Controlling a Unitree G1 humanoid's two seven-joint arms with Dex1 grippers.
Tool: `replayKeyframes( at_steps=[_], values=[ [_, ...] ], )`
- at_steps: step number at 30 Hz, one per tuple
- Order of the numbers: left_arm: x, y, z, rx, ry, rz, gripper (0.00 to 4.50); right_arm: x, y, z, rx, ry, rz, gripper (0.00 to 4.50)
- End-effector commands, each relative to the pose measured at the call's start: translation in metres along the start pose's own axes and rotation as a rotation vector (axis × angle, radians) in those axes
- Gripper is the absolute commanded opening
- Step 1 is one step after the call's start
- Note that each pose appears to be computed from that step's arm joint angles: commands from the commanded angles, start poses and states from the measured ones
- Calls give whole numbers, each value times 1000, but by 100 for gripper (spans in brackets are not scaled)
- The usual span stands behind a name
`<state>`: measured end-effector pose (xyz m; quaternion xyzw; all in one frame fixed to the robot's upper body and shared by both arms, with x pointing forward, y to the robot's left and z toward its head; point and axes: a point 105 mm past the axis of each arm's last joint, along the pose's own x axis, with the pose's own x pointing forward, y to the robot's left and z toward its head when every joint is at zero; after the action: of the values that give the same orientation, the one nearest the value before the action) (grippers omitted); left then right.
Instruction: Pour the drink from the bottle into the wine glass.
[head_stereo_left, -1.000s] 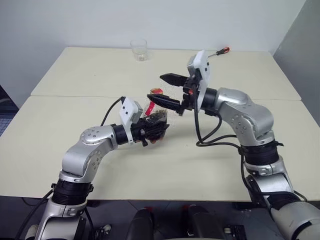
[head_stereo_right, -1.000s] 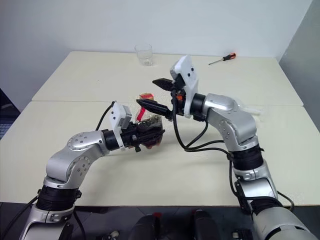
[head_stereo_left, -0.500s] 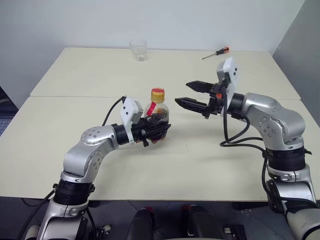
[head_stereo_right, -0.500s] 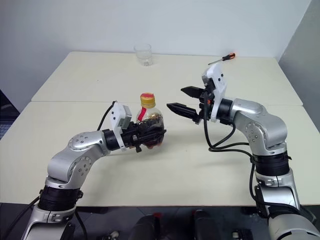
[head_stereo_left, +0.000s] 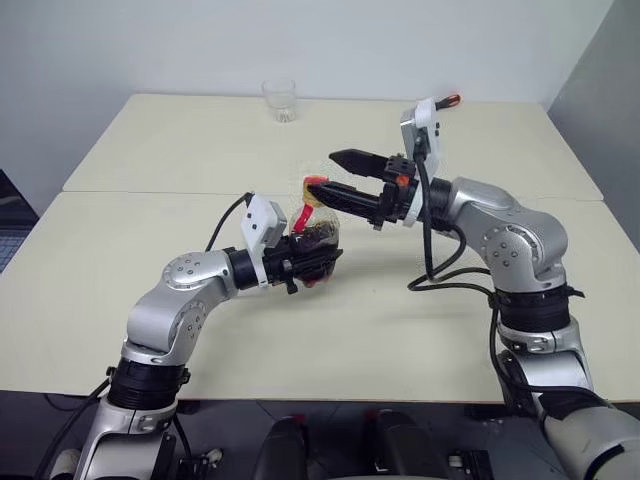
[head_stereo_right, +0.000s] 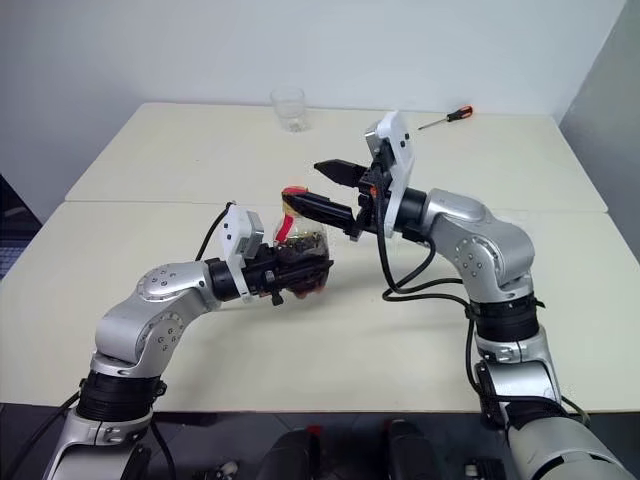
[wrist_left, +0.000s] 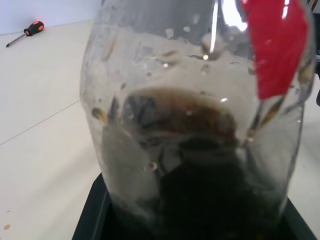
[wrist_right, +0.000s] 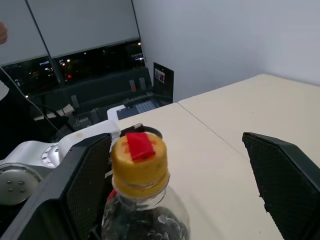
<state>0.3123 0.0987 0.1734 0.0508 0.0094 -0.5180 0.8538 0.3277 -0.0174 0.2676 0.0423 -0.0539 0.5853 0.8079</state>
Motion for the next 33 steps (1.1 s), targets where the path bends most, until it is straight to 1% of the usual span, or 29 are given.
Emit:
replayKeyframes(
  at_steps=[1, 8, 13, 18, 19, 24, 27, 33],
  values=[
    [-1, -3, 18, 64, -49, -7, 187, 2, -1, 15, -52, -35, -1, 446],
    [-3, -3, 18, 62, -51, -1, 187, -18, -8, 6, -69, 20, -28, 446],
    [-1, -4, 18, 59, -53, -7, 187, -44, -25, 2, -86, 72, -100, 446],
    [1, -4, 18, 58, -56, -17, 187, -52, -30, 2, -83, 79, -124, 446],
    [2, -4, 18, 59, -56, -19, 187, -52, -27, 2, -61, 74, -104, 446],
    [3, -5, 19, 61, -55, -27, 187, -45, 10, 1, 80, 35, 98, 446],
    [3, -5, 19, 62, -55, -30, 187, -34, 17, 4, 80, 13, 117, 446],
    [3, -7, 19, 64, -55, -35, 187, -14, 12, 14, 53, -55, 87, 446]
  ],
)
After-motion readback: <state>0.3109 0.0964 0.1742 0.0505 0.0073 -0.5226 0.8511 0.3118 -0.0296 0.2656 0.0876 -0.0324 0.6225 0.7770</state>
